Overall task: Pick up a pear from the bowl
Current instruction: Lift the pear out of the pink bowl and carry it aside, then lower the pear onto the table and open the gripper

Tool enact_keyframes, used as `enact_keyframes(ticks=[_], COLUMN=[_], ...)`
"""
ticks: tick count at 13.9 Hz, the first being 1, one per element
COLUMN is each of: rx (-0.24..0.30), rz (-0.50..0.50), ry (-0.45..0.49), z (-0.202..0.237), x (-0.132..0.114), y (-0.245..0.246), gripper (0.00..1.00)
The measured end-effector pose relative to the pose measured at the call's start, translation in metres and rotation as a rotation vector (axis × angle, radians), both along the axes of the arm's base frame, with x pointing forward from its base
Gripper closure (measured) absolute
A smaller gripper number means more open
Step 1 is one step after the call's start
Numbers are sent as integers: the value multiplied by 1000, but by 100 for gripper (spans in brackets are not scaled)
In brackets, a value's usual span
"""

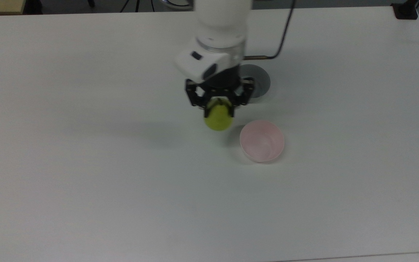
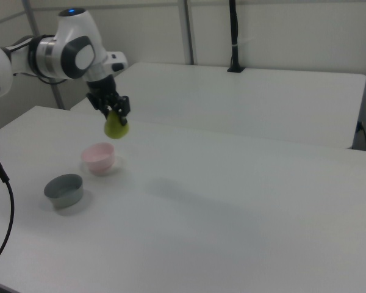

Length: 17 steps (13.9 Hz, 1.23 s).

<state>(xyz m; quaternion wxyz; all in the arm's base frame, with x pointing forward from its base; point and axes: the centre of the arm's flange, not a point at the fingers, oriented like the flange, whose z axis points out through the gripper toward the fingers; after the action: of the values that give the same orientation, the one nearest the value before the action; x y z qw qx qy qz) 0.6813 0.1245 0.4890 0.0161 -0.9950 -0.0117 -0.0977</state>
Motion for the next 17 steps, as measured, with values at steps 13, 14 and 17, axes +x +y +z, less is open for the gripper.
enact_keyframes(ticks=[13,14,17], rx=[-100,-107,-115], rz=[7,10,-2], ry=[224,230,220], z=[-100,-116,-139], x=[-30,-27,-21], y=[-222,-223,-236], gripper=[43,43,43])
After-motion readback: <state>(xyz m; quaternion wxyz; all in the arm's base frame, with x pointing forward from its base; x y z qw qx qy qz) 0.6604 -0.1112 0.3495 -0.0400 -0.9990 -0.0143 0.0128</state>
